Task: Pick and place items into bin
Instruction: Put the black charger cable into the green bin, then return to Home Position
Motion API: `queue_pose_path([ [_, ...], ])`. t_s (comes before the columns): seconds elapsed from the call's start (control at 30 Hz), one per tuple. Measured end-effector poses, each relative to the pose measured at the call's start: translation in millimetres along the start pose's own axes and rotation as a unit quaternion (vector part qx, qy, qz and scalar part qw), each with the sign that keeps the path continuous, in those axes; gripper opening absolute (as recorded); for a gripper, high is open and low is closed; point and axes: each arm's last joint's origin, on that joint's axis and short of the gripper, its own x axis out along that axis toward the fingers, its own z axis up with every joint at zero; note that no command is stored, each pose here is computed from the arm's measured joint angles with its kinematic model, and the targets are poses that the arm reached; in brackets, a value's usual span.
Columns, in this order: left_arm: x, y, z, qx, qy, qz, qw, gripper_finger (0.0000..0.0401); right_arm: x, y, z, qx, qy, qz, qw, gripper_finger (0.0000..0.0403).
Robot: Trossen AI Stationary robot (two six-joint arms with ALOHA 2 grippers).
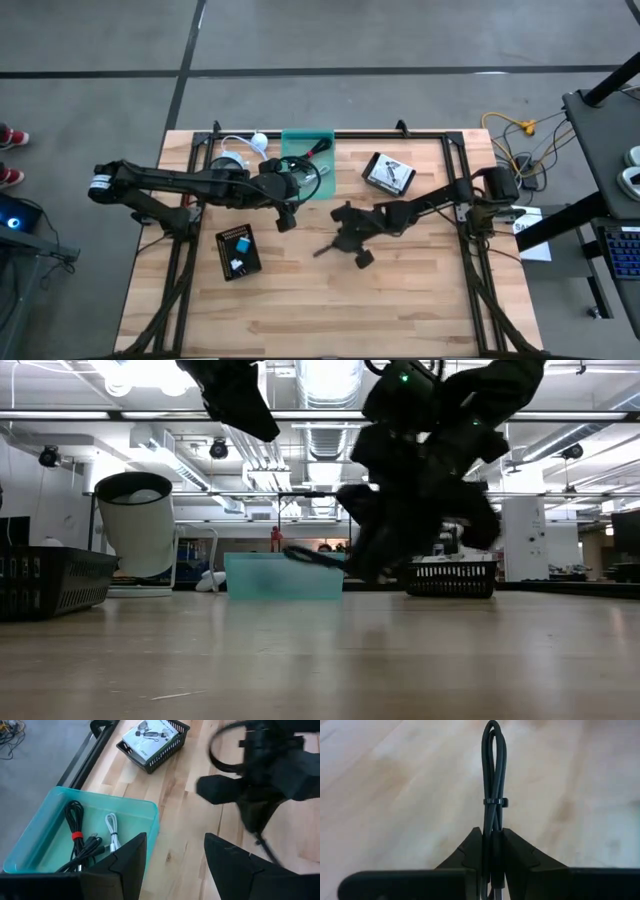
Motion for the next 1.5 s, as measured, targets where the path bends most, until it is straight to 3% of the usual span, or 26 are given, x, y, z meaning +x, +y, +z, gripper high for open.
queue_pose_path([
  [0.3, -12.3, 3.5, 7.5, 0.002, -0.023, -0.003, 1.000, 0.0183, -15.1, -57.6, 3.8, 0.076, -0.124, -0.108, 0.983, 0.0037],
  [0.7, -25.7, 8.1, 11.3, -0.004, -0.047, -0.005, 0.999, 0.0183, -49.1, -138.1, -30.0, 0.202, -0.211, -0.235, 0.927, 0.0039],
  [0.77, -25.6, 8.1, 11.1, -0.004, -0.047, -0.005, 0.999, 0.0183, -54.4, -146.9, -35.4, 0.226, -0.226, -0.243, 0.916, 0.0060],
  [0.87, -25.5, 8.1, 11.0, -0.004, -0.047, -0.005, 0.999, 0.0183, -59.4, -155.3, -39.8, 0.241, -0.241, -0.219, 0.914, 0.0111],
  [1.0, -25.0, 7.9, 10.5, -0.003, -0.046, -0.005, 0.999, 0.0183, -63.7, -161.5, -35.8, 0.252, -0.259, -0.207, 0.909, 0.0171],
  [1.17, -25.8, 8.5, 7.9, 0.002, -0.034, -0.003, 0.999, 0.0183, -69.6, -162.9, -29.1, 0.254, -0.247, -0.193, 0.915, 0.0208],
  [1.33, -40.2, 11.2, 2.8, 0.019, -0.063, 0.045, 0.997, 0.0182, -84.0, -144.6, -19.4, 0.208, -0.251, -0.170, 0.930, 0.0208],
  [1.5, -56.2, 9.6, -14.7, 0.042, -0.121, 0.020, 0.991, 0.0161, -99.2, -106.0, -10.5, 0.156, -0.269, -0.183, 0.933, 0.0174],
])
